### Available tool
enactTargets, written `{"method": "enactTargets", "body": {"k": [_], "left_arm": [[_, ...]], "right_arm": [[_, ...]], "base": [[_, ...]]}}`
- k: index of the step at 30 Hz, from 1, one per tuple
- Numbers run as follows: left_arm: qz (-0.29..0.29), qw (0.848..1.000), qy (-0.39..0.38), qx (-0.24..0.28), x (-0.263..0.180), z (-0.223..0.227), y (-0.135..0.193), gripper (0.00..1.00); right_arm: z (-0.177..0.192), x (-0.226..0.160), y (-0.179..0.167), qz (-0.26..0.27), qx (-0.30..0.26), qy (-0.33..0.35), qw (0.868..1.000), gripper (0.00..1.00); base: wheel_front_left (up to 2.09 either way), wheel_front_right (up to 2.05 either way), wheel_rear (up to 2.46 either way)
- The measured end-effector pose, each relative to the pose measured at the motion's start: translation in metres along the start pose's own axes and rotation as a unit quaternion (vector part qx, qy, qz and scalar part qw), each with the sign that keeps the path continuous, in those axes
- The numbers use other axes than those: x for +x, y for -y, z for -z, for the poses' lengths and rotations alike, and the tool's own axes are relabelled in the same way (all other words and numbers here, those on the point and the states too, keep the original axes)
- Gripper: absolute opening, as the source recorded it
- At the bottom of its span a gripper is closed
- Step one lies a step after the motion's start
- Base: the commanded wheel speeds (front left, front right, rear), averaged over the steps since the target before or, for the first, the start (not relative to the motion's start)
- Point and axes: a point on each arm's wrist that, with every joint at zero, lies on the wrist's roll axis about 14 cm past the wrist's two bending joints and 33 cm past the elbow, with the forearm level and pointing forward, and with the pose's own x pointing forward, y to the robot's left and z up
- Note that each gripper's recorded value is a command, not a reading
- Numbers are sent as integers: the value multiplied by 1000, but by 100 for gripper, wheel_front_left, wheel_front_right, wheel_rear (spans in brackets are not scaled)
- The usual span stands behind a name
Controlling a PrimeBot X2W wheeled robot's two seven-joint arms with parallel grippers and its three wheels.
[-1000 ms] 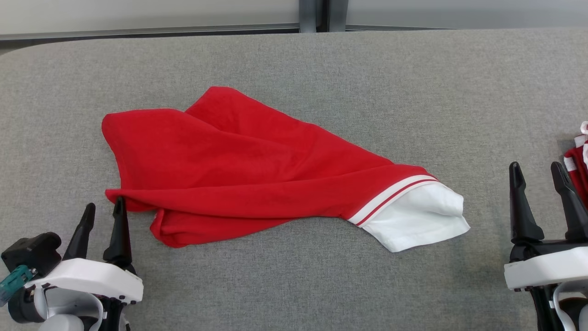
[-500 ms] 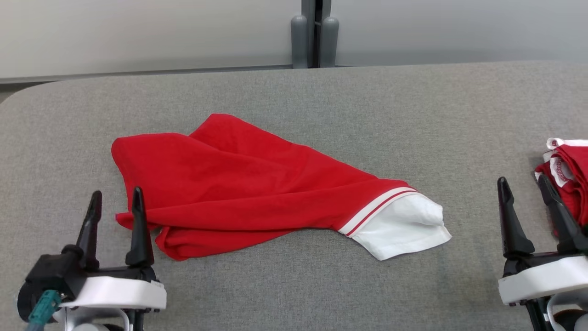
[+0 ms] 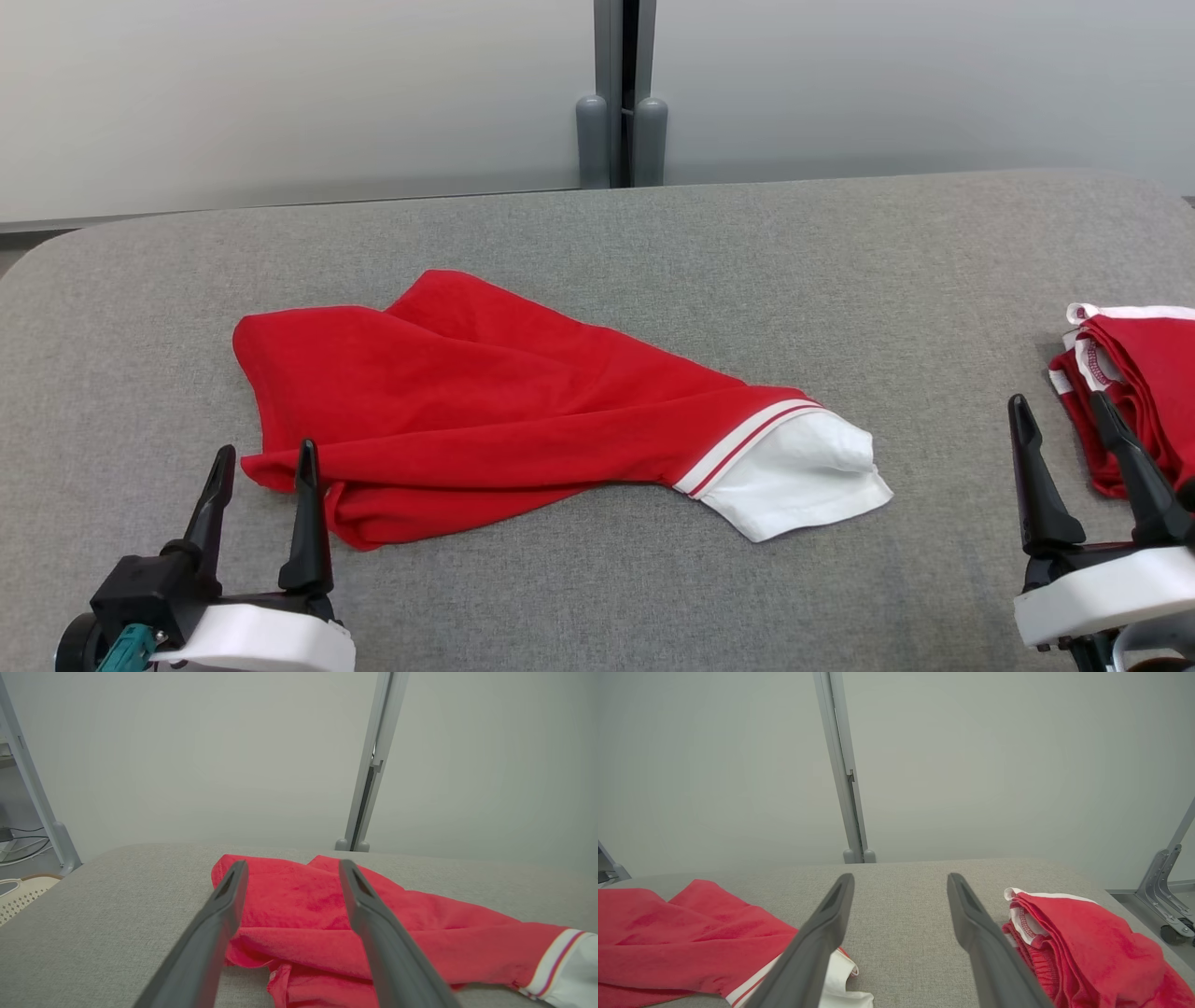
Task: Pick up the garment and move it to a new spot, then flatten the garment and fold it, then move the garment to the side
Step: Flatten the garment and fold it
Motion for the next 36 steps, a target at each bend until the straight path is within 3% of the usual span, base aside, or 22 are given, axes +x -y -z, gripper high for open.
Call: {"method": "enactTargets", "body": {"k": [12, 20, 27, 28, 29, 36], "left_arm": [[0, 999, -32, -5, -1, 16, 0, 100], [-14, 987, -156, -28, -11, 95, -11, 100], [-12, 981, -187, -44, -5, 122, -11, 100], [-11, 981, -186, -46, -3, 123, -11, 56], [-10, 981, -187, -49, -2, 125, -11, 0], [-23, 982, -175, -70, -2, 123, -20, 0]], "right_arm": [[3, 2, -1, 0, 4, -4, 1000, 100], [10, 10, -1, -1, 9, -12, 1000, 100], [15, 13, 3, 5, 10, -19, 1000, 100], [15, 14, 4, 5, 9, -19, 1000, 100], [15, 15, 4, 5, 8, -19, 1000, 100], [16, 18, 6, 7, 8, -20, 1000, 100]], "base": [[0, 0, 0], [0, 0, 0], [0, 0, 0], [0, 0, 0], [0, 0, 0], [0, 0, 0]]}}
